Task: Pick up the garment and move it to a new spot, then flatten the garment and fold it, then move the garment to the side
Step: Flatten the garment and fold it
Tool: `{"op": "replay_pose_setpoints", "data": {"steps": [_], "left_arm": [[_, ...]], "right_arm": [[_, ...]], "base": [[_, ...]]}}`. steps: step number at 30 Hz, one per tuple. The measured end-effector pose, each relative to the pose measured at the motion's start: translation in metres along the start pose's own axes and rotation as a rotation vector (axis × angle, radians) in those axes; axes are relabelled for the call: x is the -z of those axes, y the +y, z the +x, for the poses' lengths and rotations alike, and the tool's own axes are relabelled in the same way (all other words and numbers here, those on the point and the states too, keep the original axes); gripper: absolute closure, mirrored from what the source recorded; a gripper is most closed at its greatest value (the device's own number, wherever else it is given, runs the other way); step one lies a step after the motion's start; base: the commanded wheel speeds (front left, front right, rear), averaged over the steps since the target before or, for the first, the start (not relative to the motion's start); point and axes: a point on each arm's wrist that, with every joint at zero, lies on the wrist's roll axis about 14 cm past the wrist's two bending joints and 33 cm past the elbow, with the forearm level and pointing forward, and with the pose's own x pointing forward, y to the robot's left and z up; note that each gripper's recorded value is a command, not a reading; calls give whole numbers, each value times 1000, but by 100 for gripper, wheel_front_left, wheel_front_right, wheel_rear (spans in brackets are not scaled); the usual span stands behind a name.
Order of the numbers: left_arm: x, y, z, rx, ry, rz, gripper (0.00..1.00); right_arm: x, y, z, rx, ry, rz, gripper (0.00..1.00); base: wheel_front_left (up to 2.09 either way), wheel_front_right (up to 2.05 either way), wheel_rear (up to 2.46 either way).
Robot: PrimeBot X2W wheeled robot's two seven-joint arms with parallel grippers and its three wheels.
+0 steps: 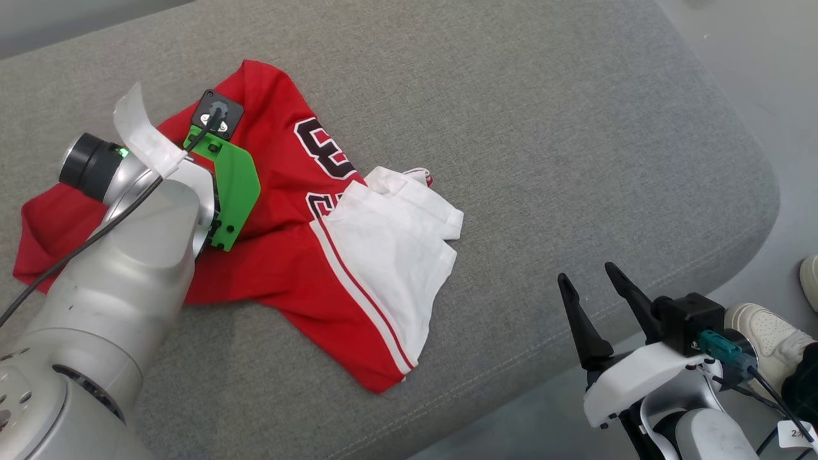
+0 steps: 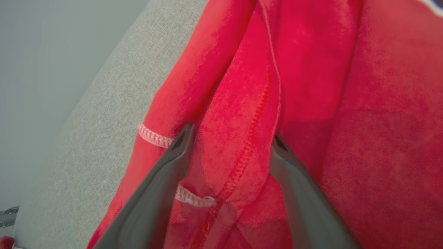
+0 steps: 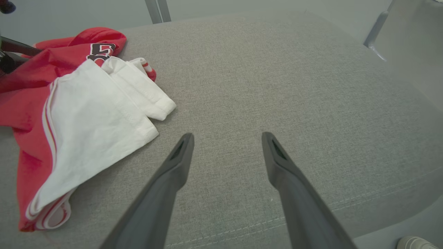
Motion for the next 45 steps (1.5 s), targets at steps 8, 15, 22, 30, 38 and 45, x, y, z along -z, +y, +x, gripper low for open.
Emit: {"op": "replay_pose_setpoints", "data": {"steps": [8, 15, 22, 30, 38, 45], "left_arm": [[16, 8, -1, -13, 30, 43, 45], [18, 10, -2, -33, 5, 84, 0], [22, 15, -7, -64, -12, 110, 0], [36, 11, -17, -81, -1, 111, 0], [35, 11, -21, -86, -20, 89, 52], [27, 16, -24, -106, -60, 45, 100]], "right_arm": [[-3, 7, 11, -26, -9, 2, 0], [-1, 9, 17, -34, -5, 1, 0], [-3, 15, 22, -53, -10, 0, 0], [-8, 22, 23, -76, -24, -3, 0], [-11, 25, 23, -89, -29, -5, 0], [-13, 24, 21, -83, -31, -11, 0]], "base": [[0, 0, 0], [0, 0, 0], [0, 0, 0], [0, 0, 0], [0, 0, 0], [0, 0, 0]]}}
